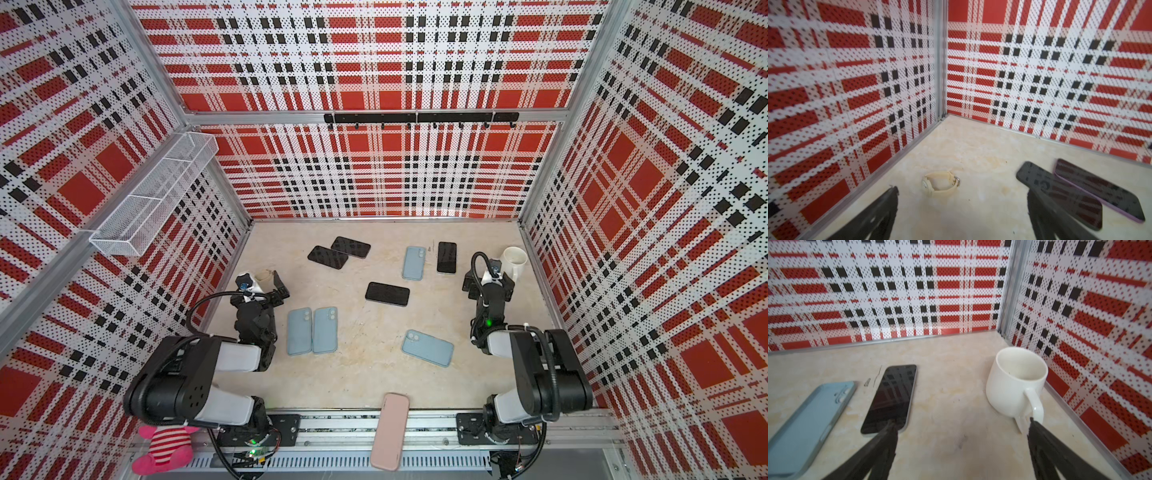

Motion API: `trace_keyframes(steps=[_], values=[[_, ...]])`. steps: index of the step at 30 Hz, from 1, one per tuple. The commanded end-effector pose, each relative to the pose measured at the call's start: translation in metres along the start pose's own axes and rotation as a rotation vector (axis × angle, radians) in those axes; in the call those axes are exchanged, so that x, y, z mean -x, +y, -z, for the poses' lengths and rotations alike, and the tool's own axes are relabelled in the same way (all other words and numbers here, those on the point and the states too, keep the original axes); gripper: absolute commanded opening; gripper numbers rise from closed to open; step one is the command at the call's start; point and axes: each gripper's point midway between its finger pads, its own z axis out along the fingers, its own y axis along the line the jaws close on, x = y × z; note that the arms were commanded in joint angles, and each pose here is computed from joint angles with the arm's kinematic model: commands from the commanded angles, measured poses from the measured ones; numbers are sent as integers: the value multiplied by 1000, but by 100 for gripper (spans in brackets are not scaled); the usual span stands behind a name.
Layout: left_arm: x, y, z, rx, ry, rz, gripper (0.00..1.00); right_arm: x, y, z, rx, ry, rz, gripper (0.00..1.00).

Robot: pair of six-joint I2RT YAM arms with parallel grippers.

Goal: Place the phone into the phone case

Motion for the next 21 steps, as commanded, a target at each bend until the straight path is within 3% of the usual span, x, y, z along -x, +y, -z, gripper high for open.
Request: trace_keyframes(steps=[1, 3, 6, 10, 15, 21], values=[[38, 3, -2, 136, 5, 41, 98, -9, 6, 9, -43, 165, 48, 100], [56, -9, -6, 135, 56, 86, 98, -7, 3, 20, -121, 247, 70, 100], [72, -42, -4, 18, 137, 127, 98, -12, 3, 41, -128, 396, -13, 100], [57, -106, 4, -177, 347, 66, 99, -19, 5, 80, -136, 535, -41, 100], [10, -177, 39, -350, 570, -118, 98, -46, 22, 122, -35, 767, -74, 84], [-22, -226, 75, -522, 678, -141, 98, -71, 38, 165, 40, 943, -69, 63]])
